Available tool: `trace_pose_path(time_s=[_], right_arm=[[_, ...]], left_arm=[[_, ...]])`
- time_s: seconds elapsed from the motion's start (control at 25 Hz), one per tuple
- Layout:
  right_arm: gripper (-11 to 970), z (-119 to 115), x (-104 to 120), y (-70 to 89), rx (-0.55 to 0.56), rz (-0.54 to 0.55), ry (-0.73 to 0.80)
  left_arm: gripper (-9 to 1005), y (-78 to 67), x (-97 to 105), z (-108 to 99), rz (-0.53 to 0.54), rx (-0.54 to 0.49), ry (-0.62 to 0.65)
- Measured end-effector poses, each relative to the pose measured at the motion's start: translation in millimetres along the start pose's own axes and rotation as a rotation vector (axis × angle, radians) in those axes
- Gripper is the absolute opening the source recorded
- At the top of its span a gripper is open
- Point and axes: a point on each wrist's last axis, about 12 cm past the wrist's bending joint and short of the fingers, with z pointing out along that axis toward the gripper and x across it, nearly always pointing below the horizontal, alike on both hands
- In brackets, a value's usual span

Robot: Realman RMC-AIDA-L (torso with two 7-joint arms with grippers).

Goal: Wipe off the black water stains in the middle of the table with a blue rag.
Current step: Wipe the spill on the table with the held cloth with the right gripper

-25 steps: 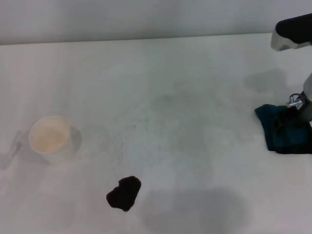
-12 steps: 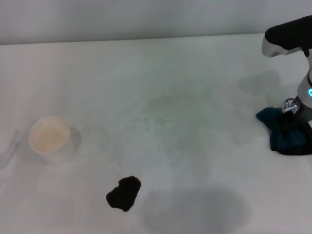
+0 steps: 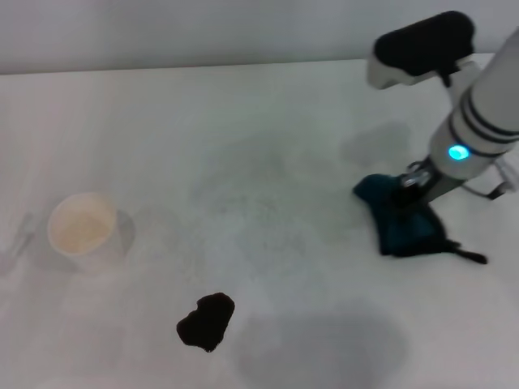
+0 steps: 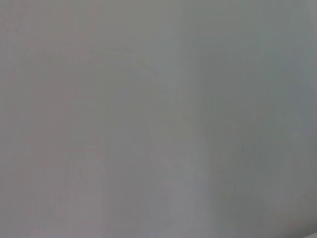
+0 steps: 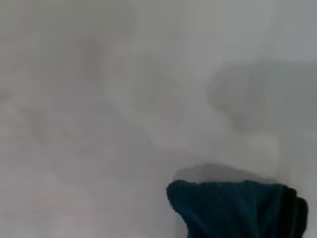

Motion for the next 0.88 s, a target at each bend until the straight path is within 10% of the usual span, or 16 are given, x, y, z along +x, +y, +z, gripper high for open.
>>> trace_pose_path(time_s=[0.44,0.88], right_arm=[[110,-11.3,1.0,105.5,-0.193,-0.197,-0.082],[108,7.5,7.6,177.3,-0.374,-0.334,-0.078]], left_arm=[[866,1.3,-1.6,9.6,0.011,0.011,0.000],[867,0.7,-2.9,15.6,0.020,0.024,-0.004]])
